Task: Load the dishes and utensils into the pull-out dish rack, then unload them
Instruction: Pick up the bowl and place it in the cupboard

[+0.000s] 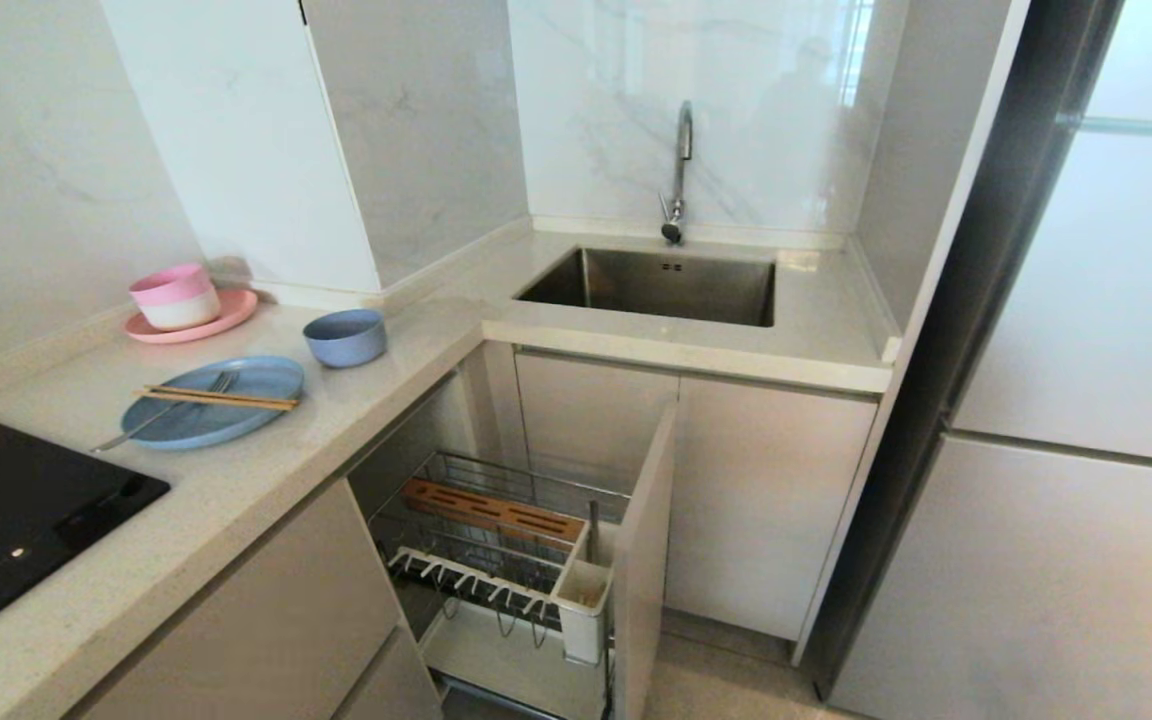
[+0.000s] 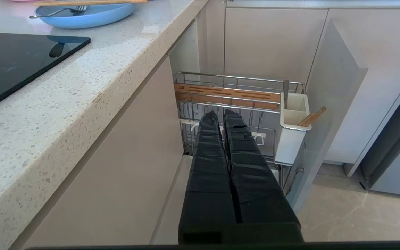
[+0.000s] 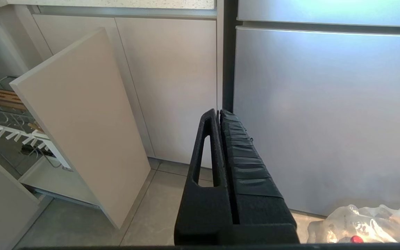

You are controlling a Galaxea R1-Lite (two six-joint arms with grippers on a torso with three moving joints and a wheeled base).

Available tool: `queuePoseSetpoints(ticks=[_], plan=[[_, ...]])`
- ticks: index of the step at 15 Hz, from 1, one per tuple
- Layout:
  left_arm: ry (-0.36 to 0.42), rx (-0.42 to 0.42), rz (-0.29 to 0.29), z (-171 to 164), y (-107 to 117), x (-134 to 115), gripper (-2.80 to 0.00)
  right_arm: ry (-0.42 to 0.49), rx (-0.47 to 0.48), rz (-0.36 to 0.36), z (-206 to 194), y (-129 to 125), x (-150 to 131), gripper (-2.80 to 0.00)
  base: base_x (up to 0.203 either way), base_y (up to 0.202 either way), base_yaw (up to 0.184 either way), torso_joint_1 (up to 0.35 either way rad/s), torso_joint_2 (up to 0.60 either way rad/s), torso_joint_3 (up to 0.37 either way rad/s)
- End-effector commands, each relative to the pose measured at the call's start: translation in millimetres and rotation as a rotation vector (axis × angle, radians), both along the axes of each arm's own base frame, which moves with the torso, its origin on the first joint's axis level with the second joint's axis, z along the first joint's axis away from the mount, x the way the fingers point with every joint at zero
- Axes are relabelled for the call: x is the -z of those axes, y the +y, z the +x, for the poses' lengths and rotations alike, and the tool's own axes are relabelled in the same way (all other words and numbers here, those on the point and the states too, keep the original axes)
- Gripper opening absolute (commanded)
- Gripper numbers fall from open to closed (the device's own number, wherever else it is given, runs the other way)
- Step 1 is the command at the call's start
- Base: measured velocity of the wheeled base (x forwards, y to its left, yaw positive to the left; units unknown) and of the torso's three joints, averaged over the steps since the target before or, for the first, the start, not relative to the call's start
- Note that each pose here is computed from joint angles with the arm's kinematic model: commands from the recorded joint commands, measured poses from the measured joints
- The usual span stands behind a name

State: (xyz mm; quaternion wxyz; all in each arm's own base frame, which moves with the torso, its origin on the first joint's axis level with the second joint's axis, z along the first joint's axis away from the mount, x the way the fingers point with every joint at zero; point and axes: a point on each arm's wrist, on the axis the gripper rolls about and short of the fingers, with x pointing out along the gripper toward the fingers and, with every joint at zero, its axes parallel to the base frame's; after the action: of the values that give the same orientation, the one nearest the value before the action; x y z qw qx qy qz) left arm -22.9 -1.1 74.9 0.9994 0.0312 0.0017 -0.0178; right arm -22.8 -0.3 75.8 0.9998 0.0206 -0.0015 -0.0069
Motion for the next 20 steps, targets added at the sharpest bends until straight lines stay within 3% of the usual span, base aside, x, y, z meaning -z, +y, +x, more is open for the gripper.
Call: queuePoseSetpoints(ticks=[1,10,20], plan=[[-0.003,0.000,0.000,-0.1,0.0,-0.1,-2.80,0.001,0.000,0.000,0.1,0.0,-0.1,-2.80,0.000,0.000,0.000,0.000,0.00,0.000],[-0.003,-0.002,-0.004,-0.1,0.0,-0.1,-2.80,0.001,0.000,0.000,0.1,0.0,-0.1,-2.80,0.000,0.000,0.000,0.001,0.00,-0.003],[-0.002,-0.002,-0.013,-0.1,0.0,-0.1,-2.80,0.001,0.000,0.000,0.1,0.0,-0.1,-2.80,0.000,0.000,0.000,0.003,0.00,-0.185]])
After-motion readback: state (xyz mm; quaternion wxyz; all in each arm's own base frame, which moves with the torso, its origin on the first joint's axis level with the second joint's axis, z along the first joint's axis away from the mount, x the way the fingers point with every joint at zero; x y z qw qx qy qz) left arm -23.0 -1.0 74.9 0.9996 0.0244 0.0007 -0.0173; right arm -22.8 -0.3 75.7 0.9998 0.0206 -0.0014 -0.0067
